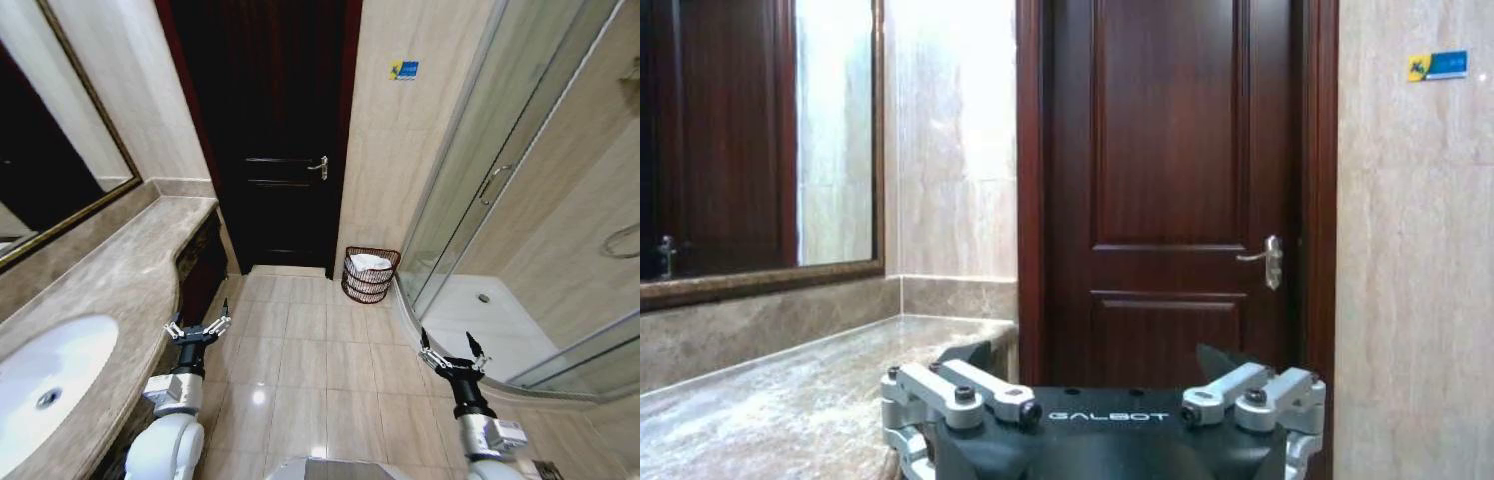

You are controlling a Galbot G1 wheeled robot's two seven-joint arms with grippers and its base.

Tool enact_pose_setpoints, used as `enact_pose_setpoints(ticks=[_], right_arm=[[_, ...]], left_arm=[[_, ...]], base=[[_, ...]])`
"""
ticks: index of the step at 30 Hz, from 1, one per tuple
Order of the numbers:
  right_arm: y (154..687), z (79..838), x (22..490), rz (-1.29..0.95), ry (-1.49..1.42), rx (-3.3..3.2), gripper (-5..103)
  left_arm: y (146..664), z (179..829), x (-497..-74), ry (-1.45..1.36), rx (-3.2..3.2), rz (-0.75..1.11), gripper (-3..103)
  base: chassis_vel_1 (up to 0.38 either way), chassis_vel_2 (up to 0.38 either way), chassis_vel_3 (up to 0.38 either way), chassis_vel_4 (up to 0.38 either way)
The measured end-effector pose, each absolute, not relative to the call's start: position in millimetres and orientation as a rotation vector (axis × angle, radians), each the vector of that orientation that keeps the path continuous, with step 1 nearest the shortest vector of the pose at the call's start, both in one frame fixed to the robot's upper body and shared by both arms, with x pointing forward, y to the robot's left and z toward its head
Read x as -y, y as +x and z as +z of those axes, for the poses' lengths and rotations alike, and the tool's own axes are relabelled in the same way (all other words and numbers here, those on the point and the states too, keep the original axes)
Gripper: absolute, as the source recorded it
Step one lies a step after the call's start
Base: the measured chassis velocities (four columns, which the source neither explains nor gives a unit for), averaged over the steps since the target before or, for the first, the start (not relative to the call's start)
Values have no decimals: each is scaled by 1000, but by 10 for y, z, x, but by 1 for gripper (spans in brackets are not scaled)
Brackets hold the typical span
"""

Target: Discard the used towel into the hamper.

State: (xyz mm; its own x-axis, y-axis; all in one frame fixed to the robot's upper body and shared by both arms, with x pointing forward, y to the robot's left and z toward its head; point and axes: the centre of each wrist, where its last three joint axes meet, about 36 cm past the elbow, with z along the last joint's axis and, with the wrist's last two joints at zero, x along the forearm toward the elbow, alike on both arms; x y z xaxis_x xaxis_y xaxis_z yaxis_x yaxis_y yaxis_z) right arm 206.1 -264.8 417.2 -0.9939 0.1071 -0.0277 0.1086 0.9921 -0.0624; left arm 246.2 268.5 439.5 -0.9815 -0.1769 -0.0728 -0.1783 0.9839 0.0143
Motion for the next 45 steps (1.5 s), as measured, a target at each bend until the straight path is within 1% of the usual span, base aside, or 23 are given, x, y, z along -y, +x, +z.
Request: enact_pose_setpoints(ticks=[10,29,32,45], right_arm=[[2004,4286,2606,-62,190,-3089,100],[2137,4362,2657,-68,270,-3127,100],[2162,4392,2628,-104,347,-3115,100],[2149,4426,2589,-129,364,-3101,100]], left_arm=[[2468,4406,-2686,-274,-3075,31,100],[2467,4398,-2641,-272,-3074,4,100],[2457,4433,-2644,-262,-3075,4,100],[2449,4452,-2652,-264,-3068,12,100]], base=[[-7,14,15,10],[-1,2,3,-1],[0,0,0,0],[0,0,0,0]])
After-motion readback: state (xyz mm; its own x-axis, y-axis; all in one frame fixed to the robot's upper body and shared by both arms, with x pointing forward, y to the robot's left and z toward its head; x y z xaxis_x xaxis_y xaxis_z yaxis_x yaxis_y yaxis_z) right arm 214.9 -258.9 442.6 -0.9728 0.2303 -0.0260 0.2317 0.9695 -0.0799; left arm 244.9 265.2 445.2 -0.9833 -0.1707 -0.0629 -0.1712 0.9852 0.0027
